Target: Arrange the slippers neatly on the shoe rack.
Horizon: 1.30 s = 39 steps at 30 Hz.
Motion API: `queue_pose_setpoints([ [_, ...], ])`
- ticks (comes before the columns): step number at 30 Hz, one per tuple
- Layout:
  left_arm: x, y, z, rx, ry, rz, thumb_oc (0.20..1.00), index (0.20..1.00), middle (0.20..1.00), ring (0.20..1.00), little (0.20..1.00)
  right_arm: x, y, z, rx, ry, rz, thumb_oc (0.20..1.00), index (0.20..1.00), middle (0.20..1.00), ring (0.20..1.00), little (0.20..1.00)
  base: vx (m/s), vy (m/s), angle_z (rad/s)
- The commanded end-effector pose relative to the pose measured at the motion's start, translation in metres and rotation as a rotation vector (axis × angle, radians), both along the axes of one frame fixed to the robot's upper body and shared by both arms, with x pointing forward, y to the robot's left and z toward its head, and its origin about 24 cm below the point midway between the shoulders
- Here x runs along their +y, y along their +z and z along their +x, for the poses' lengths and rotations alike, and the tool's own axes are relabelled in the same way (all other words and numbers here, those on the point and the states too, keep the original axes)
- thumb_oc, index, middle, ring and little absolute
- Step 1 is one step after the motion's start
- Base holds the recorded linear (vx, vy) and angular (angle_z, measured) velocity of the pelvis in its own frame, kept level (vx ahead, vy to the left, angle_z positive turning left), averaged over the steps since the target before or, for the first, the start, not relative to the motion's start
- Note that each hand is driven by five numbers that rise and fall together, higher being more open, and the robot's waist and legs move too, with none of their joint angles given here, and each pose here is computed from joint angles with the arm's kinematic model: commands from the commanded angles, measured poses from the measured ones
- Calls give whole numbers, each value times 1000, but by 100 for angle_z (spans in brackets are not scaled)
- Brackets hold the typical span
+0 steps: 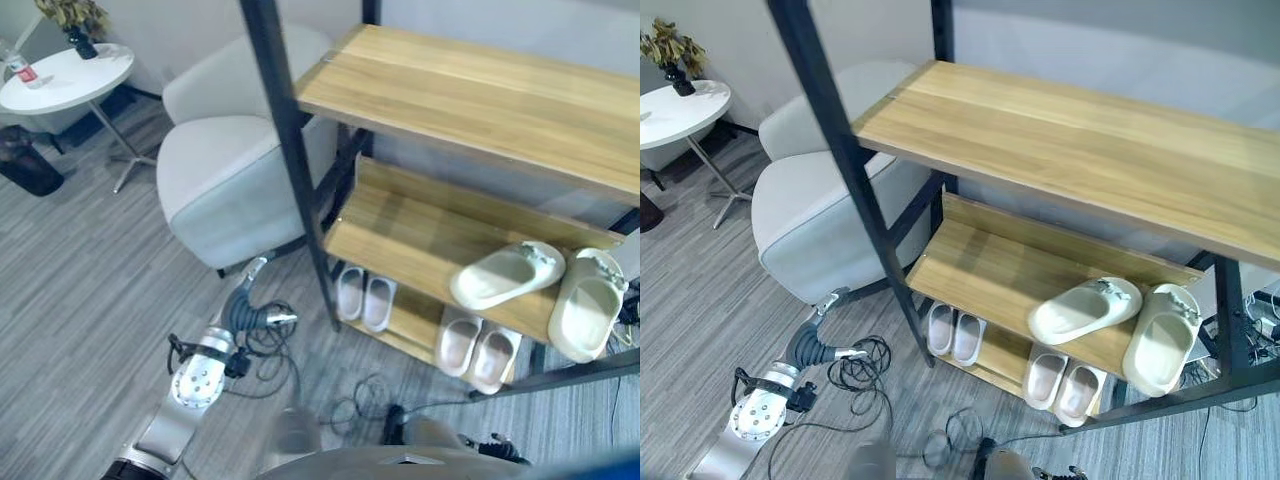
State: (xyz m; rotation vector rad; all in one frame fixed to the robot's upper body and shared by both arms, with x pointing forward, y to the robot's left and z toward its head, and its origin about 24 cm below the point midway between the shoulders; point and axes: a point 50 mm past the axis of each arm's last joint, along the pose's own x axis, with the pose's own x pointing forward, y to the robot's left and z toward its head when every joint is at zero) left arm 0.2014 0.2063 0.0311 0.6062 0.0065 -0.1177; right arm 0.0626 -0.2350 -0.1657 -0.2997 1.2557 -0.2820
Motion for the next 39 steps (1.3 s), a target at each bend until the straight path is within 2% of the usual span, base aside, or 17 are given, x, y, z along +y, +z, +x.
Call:
queue_pose_setpoints([
  [1,-5,24,1,-107,-52,-22,1000,1000,1000,1000,1000,21,-6,-12,23,-10,66,1000,1000,1000,1000,1000,-87,300,-6],
  [5,-19,18,6,-73,-80,-109,1000,1000,1000,1000,1000,18,-4,-4,-8,-60,58,1000,1000,1000,1000,1000,-105,426,-18],
  [8,-28,18,9,-60,-137,-152,1000,1000,1000,1000,1000,13,6,37,-146,-114,34,1000,1000,1000,1000,1000,-102,401,-36],
  [9,-28,18,9,-61,-138,-151,1000,1000,1000,1000,1000,13,6,37,-146,-116,34,1000,1000,1000,1000,1000,-127,304,-53],
  [10,-33,20,9,-63,-173,-180,1000,1000,1000,1000,1000,6,21,73,-265,-98,-6,1000,1000,1000,1000,1000,-98,208,-51],
  [11,-33,21,10,-65,-174,-181,1000,1000,1000,1000,1000,5,21,74,-266,-99,-7,1000,1000,1000,1000,1000,-294,375,-64],
  [12,-38,25,13,-78,-205,-211,1000,1000,1000,1000,1000,4,44,118,-419,-33,-38,1000,1000,1000,1000,1000,-331,280,-58],
  [13,-42,27,17,-83,-228,-234,1000,1000,1000,1000,1000,3,58,139,-493,13,-61,1000,1000,1000,1000,1000,-440,369,-77],
  [16,-46,27,19,-67,-253,-274,1000,1000,1000,1000,1000,6,75,162,-574,124,-95,1000,1000,1000,1000,1000,-186,183,-91],
  [19,-47,21,19,-20,-262,-332,1000,1000,1000,1000,1000,2,116,191,-740,352,-245,1000,1000,1000,1000,1000,-155,191,-30],
  [28,-49,-1,4,103,-254,-372,1000,1000,1000,1000,1000,4,147,205,-851,522,-445,1000,1000,1000,1000,1000,-5,-44,-35],
  [29,-40,0,2,64,-208,-391,1000,1000,1000,1000,1000,-34,102,114,-662,460,-362,1000,1000,1000,1000,1000,-53,-43,-30],
  [32,-26,1,-10,59,-171,-349,1000,1000,1000,1000,1000,-33,116,104,-713,524,-372,1000,1000,1000,1000,1000,14,-20,-1],
  [34,-23,-6,-17,104,-183,-317,1000,1000,1000,1000,1000,-35,130,110,-744,628,-416,1000,1000,1000,1000,1000,16,-45,-33],
  [39,-25,-6,-14,103,-194,-303,1000,1000,1000,1000,1000,-41,148,131,-818,612,-478,1000,1000,1000,1000,1000,34,-51,-3],
])
